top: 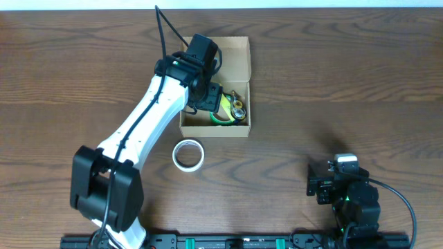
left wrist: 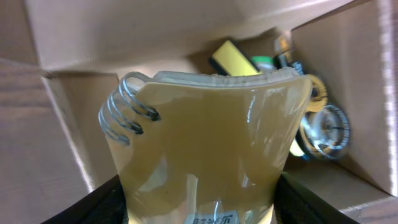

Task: Pack container
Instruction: 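Carry the sticky-note pad into the box and release it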

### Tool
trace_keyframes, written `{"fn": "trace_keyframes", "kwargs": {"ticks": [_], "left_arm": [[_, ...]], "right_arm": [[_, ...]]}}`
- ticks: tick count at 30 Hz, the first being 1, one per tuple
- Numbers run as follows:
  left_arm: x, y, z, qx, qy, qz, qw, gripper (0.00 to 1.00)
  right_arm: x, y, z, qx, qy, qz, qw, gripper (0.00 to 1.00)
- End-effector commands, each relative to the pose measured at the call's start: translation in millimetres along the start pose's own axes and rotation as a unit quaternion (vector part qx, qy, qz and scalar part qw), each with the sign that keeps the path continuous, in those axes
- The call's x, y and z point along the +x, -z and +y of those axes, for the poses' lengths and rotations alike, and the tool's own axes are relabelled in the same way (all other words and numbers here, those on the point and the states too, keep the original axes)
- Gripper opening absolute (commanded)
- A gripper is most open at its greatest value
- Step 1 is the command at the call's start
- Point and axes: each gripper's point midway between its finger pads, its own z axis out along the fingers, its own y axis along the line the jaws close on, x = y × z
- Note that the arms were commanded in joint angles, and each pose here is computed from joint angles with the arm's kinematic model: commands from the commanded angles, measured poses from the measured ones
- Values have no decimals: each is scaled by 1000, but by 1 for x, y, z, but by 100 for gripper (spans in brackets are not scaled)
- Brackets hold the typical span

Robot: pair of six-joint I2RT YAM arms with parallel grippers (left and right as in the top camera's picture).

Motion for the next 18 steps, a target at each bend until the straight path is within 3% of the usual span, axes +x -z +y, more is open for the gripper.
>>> {"fn": "trace_keyframes", "kwargs": {"ticks": [1,15,18], "left_arm": [[3,-9,-1,6,38,14,999,66],[20,-48,5,0,65,30,997,72],[19,-48,5,0,65,30,997,85]], "right_arm": [[0,0,0,-1,7,-1,1000,99],[0,0,0,-1,8,-1,1000,99],[0,0,0,-1,7,-1,1000,99]]}}
